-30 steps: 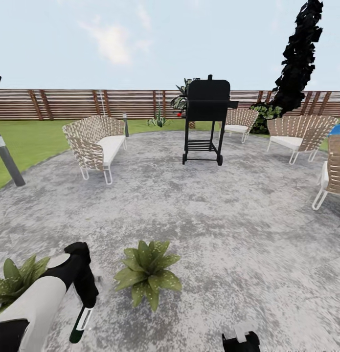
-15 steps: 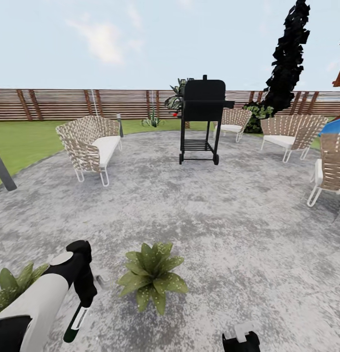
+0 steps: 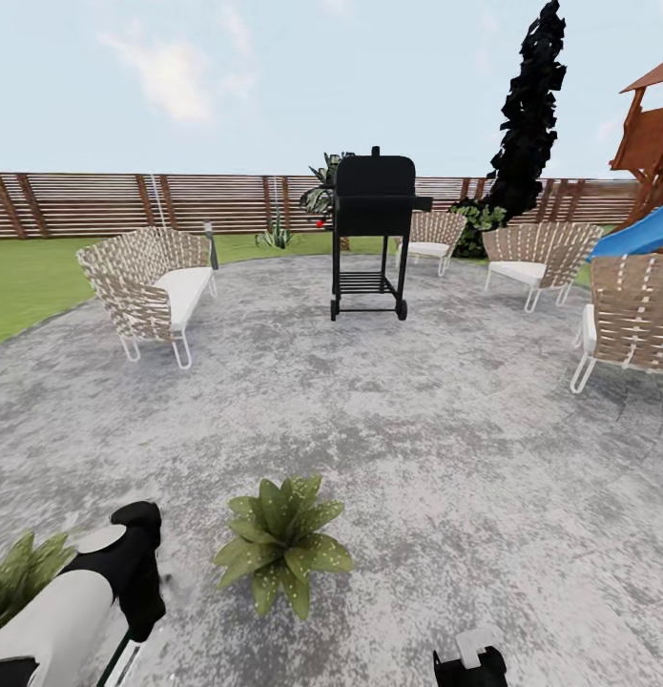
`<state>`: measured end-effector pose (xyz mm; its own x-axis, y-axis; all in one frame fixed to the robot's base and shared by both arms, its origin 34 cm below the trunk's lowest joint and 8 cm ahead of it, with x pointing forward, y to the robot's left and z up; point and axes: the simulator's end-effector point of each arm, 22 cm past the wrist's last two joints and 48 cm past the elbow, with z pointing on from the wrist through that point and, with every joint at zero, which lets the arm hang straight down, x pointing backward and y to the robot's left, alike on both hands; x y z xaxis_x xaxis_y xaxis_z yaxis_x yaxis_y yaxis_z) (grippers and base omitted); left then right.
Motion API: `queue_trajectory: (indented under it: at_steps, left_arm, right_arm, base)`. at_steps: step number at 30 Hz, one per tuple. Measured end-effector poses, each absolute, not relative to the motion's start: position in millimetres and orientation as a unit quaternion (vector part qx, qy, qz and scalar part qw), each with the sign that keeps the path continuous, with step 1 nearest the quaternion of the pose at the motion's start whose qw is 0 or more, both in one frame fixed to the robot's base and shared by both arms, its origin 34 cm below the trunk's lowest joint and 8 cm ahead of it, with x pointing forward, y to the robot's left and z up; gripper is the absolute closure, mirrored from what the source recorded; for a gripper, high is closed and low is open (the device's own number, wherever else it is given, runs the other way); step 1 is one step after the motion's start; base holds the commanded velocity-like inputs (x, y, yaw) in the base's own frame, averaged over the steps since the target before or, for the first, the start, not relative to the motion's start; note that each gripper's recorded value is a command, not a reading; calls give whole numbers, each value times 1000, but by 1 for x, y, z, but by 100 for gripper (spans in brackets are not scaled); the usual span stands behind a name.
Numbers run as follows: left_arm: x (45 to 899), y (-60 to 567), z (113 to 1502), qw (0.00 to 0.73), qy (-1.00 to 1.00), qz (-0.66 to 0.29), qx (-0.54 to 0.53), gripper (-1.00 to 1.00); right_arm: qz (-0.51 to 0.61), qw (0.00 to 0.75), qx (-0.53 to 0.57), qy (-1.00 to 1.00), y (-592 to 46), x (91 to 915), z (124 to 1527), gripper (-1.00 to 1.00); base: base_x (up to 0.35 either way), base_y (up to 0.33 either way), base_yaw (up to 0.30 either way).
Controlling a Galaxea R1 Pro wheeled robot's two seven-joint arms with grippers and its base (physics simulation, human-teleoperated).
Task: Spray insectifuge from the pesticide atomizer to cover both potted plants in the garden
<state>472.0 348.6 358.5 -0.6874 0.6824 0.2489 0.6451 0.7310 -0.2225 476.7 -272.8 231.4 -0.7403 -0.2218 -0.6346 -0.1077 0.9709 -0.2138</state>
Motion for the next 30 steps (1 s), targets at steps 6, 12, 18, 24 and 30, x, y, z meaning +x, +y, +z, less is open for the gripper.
queue_trajectory:
  at_steps: [6,12,18,24,30]
  left_arm:
    - [475,353,360,152,-920,57,-356,100]
    - [476,348,361,150,-920,60,-358,100]
    - [476,345,360,149,-920,62,-358,100]
    - [477,352,359,149,-919,53,-362,100]
    - [463,362,351,157,-916,51,-367,100]
  right_arm:
    - [-82,349,-90,929,-273,477,231,-100]
    - [-81,349,-89,929,-273,477,232,-100]
    - [-82,350,-89,929,-273,477,232,-100]
    - [-82,349,-89,929,-273,477,231,-100]
    - [-82,349,-89,929,-273,477,231,-100]
  base:
    - [0,0,0]
    - [142,122,0]
    - [307,50,-118]
    - [51,1,-89]
    - [0,0,0]
